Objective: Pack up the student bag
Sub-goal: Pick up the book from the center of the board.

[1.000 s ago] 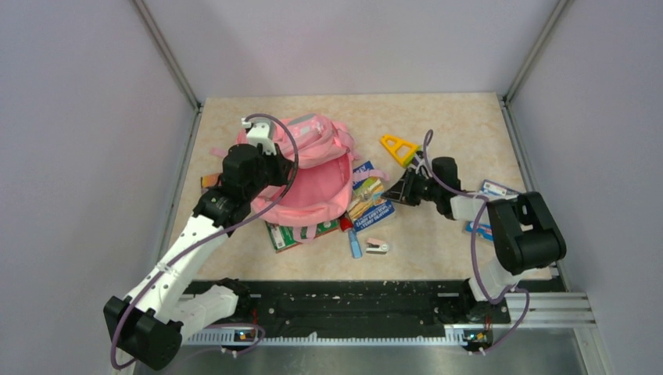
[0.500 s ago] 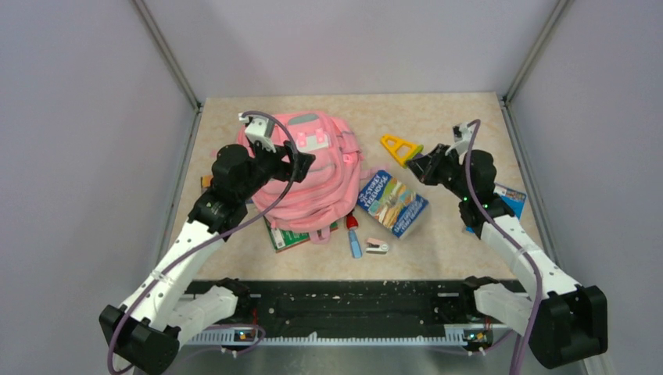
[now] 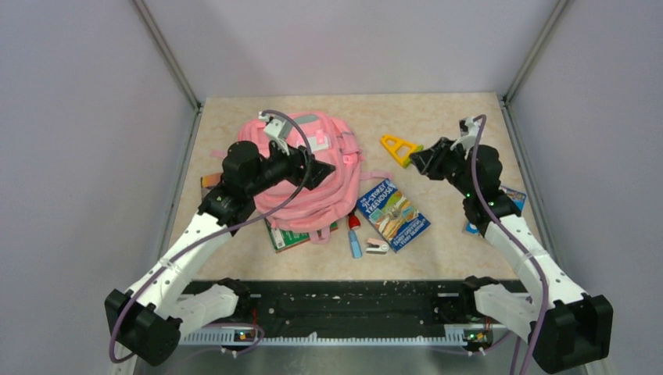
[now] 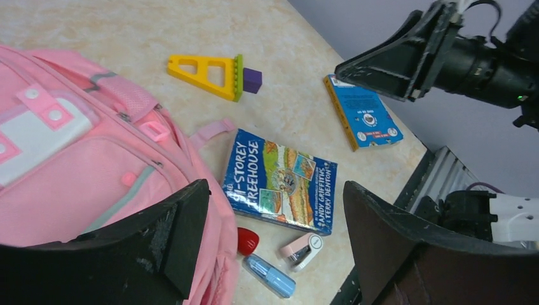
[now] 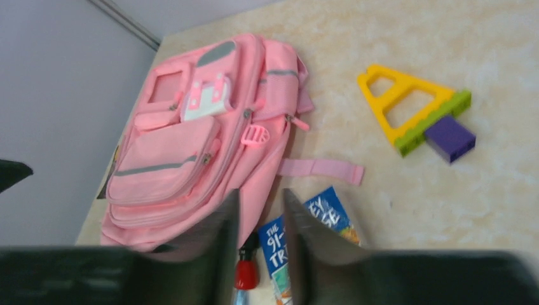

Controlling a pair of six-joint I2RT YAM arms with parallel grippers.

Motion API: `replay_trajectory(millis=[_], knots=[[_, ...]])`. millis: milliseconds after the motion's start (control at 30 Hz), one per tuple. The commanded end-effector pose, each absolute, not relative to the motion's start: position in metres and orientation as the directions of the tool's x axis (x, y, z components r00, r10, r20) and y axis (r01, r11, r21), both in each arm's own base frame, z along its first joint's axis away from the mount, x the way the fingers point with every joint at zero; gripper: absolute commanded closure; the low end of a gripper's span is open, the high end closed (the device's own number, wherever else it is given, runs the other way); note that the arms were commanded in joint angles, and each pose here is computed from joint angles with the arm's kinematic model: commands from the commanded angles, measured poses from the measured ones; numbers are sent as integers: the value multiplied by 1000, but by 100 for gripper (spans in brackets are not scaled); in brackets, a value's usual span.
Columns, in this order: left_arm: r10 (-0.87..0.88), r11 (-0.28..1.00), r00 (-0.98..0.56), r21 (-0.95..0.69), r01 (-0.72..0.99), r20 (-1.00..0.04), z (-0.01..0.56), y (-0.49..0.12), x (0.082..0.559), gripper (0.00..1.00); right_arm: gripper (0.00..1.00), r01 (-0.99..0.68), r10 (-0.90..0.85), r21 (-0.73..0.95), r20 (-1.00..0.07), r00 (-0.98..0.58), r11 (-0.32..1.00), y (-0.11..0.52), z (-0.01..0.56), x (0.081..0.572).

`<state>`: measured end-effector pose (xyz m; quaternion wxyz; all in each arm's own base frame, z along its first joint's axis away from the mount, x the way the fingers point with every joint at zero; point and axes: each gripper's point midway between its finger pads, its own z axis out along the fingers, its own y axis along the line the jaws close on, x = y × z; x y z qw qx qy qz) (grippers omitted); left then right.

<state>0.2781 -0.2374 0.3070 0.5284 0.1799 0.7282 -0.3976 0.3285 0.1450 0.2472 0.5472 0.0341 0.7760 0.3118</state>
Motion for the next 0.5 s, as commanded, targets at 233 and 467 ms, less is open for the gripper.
replay_trajectory(millis=[233, 467], knots=[[-270, 615, -573, -596, 515, -774, 244, -299, 246, 20, 15, 25, 330, 407, -701, -633, 913, 98, 105, 285], [-402, 523, -692, -771, 365, -600, 183, -348, 232, 21, 14, -13, 279, 397, -669, -689, 918, 100, 84, 289]])
